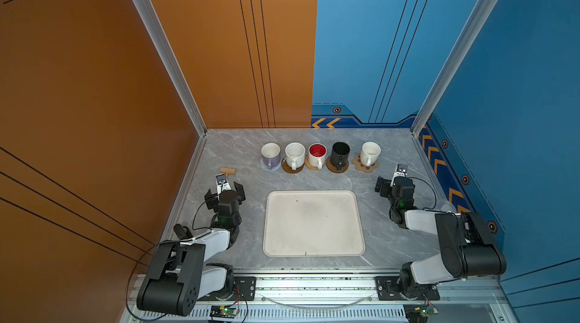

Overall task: Place cups on coasters
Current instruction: Reset both arms

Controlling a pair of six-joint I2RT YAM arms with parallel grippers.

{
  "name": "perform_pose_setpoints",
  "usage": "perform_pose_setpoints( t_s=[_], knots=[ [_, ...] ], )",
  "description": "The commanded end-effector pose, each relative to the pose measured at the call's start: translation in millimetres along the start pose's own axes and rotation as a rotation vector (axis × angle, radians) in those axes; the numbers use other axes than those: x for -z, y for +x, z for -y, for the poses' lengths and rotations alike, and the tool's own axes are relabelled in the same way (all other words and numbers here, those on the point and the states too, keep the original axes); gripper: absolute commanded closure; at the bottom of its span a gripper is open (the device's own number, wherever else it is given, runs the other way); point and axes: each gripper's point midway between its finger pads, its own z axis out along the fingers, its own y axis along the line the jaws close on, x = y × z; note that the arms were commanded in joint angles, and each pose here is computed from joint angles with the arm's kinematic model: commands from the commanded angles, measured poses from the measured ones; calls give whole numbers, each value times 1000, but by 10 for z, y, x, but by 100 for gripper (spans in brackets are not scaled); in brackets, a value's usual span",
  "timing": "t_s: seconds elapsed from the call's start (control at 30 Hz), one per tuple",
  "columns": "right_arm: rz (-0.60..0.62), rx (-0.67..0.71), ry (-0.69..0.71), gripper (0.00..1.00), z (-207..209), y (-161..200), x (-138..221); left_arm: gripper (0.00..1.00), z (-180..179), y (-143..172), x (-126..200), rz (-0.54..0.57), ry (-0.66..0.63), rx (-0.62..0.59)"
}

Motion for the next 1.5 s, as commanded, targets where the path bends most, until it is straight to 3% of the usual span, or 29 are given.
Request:
perform_pose_setpoints(
  t_s=[0.0, 0.3, 0.53, 0.63, 1.47],
  knots=[
    [106, -6, -10, 0, -10, -185, 26, 2, 119, -171, -26, 84, 61, 11],
    [124, -1, -49, 0, -60, -137, 20, 2, 444, -21, -97, 161, 181, -39],
    [107, 28, -116, 0, -178, -129, 6, 2, 545, 14, -272, 48, 158, -101],
    [105, 15, -142, 0, -179, -129, 2, 2, 488, 49, -379, -8, 158, -66],
    [108, 19, -133, 0, -180, -137, 3, 2, 452, 58, -401, -22, 163, -44]
  ],
)
